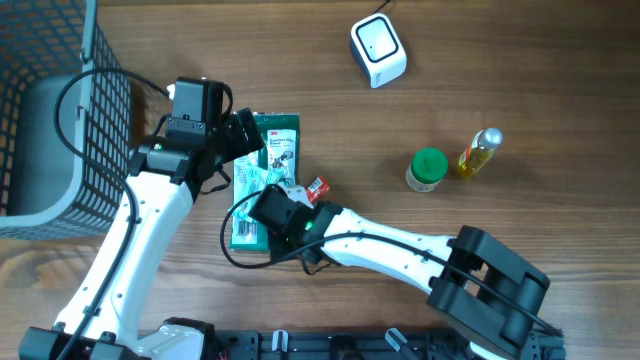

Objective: Scan the item barcode

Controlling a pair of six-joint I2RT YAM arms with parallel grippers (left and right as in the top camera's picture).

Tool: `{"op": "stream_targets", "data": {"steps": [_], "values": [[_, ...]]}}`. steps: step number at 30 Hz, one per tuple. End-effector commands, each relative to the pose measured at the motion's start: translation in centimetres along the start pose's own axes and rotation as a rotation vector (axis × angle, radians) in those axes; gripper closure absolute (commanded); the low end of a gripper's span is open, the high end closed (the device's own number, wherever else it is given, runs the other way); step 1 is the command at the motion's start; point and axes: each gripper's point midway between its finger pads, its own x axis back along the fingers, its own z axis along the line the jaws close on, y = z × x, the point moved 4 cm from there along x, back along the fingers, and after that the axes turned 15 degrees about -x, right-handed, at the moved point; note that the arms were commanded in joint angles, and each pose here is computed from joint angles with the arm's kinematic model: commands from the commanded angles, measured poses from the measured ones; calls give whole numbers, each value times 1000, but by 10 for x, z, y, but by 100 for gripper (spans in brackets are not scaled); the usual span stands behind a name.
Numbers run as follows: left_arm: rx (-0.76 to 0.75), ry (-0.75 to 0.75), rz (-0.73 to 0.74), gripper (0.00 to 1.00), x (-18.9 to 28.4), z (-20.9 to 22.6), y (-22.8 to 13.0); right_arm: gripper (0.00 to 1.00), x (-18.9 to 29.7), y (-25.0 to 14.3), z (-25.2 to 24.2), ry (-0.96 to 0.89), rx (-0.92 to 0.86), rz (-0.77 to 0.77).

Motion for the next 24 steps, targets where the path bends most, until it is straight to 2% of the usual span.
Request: {"op": "stream_targets", "data": {"steps": [1,8,13,24], "values": [[-5,9,-8,0,1,2,2,90,-7,1,-12,-56,21,-24],[-5,10,-8,0,1,2,2,90,-7,1,-16,-80,96,-25],[-5,10,-8,0,1,2,2,85,-6,3,-21,-109,99,-43],[-5,10,-8,0,1,2,2,85,-4,6,-35,-188,101,-73]]}}
